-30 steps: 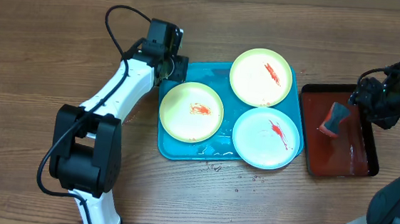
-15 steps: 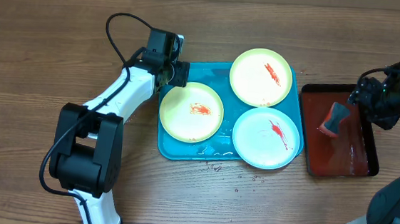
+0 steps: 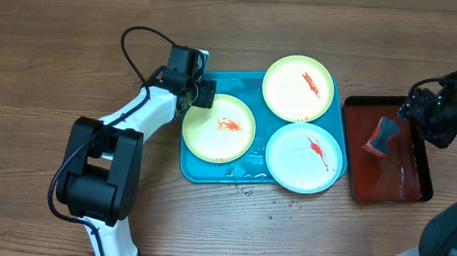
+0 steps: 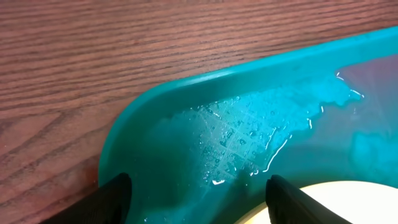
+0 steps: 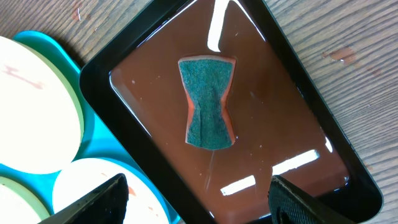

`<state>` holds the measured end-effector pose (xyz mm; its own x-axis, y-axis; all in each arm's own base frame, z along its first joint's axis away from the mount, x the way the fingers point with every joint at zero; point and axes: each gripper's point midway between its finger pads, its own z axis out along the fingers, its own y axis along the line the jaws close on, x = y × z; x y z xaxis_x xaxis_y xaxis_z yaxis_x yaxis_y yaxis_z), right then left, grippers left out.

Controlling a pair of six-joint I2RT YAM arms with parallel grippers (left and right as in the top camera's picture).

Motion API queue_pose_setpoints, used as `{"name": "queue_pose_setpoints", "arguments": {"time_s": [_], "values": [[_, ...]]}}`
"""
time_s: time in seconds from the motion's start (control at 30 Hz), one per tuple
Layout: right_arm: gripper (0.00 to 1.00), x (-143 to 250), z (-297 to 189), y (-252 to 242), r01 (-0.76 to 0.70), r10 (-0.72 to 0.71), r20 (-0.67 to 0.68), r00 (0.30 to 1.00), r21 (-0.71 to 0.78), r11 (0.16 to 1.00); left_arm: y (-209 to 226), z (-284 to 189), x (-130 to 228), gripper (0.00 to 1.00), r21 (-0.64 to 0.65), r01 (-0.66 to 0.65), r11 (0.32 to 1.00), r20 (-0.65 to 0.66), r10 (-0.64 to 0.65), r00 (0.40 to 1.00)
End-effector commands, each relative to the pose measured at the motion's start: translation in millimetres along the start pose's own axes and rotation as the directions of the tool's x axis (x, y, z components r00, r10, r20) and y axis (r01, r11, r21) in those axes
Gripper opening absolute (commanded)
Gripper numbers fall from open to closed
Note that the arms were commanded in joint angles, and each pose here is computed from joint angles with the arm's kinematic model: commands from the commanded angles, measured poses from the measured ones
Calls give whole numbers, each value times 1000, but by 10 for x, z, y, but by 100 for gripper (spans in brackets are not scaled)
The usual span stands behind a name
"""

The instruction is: Clean dirty plates on tray and stack at the side

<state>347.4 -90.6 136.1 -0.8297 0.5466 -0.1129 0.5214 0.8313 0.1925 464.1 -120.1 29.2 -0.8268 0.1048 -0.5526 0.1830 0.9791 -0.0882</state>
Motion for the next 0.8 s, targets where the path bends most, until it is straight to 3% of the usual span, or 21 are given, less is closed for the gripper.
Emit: {"name": "queue_pose_setpoints", "arguments": {"time_s": [0.0,0.23,0.5,0.77], "values": [[74,-60,-63,17,11,-11,29,1000,2,1000,34,33,48,71,-14,-25,1000,-7,25,1000],[74,-60,-63,17,11,-11,29,1000,2,1000,56,63,56,72,-25,-14,1000,-1,14,1000],[74,-50,-62,14,11,-11,25,1000,3,1000,109,310,322,72,-56,197,979,-68,-201,977],[75,-50,-62,14,11,-11,25,1000,3,1000,316,297,218,75,-166,193,967,1,-195,981]]}}
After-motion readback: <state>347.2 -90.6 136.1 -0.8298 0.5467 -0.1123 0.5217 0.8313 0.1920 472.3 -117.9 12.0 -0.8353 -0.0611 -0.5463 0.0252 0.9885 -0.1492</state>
